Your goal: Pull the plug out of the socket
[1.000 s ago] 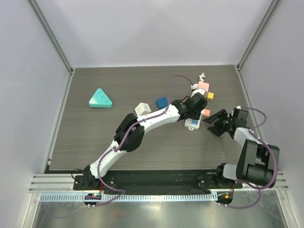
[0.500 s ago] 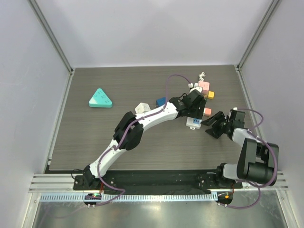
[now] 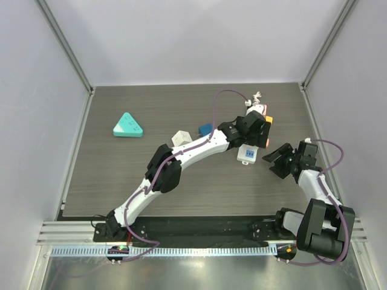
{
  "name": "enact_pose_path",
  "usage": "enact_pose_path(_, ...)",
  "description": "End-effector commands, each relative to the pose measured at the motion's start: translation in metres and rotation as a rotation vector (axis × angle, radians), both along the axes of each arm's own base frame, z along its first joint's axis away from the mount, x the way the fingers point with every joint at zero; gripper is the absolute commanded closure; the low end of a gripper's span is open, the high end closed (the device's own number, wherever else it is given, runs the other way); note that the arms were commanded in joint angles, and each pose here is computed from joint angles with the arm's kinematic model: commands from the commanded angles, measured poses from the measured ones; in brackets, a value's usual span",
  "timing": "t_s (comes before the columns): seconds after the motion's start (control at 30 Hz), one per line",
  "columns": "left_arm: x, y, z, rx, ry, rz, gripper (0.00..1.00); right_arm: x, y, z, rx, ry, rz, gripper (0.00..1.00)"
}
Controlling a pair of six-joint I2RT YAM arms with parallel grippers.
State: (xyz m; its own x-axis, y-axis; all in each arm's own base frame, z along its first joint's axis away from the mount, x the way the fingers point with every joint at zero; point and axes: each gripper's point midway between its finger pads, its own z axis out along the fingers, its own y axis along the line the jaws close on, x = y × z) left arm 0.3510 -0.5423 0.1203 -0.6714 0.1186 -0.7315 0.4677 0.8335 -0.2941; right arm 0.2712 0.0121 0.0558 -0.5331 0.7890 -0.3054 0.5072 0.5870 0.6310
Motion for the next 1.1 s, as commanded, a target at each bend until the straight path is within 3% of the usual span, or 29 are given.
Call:
enact_pose_path(0.0,0.011,-0.008,0.001,-0.017,-0.044,0.015,0.15,0.002,-0.007,0.002,-0.035,-0.003,0.007,0.36)
enact_pose_path(0.4,0.011,-0.014,-0.018,-0.009,-0.013,0.016,0.19,0.01,-0.004,0.008,-0.034,-0.03,0.067,0.36)
enact_pose_path(0.67,0.018,-0.013,-0.017,-0.014,-0.032,0.044,0.37,0.013,0.01,-0.001,0.036,-0.03,0.145,0.35)
enact_pose_path(0.8,0.02,-0.015,-0.013,-0.027,-0.038,0.043,0.37,0.014,0.014,-0.003,0.059,-0.036,0.159,0.34)
enact_pose_path(0.87,0.018,-0.016,-0.012,-0.034,-0.032,0.032,0.45,0.018,0.019,-0.001,0.08,-0.054,0.171,0.34)
enact_pose_path(0.9,0.018,-0.016,-0.014,-0.033,-0.026,0.033,0.56,0.02,0.02,0.0,0.087,-0.061,0.172,0.33)
enact_pose_path(1.07,0.017,-0.014,-0.004,-0.069,0.009,0.022,0.75,0.029,0.024,0.002,0.122,-0.09,0.164,0.3)
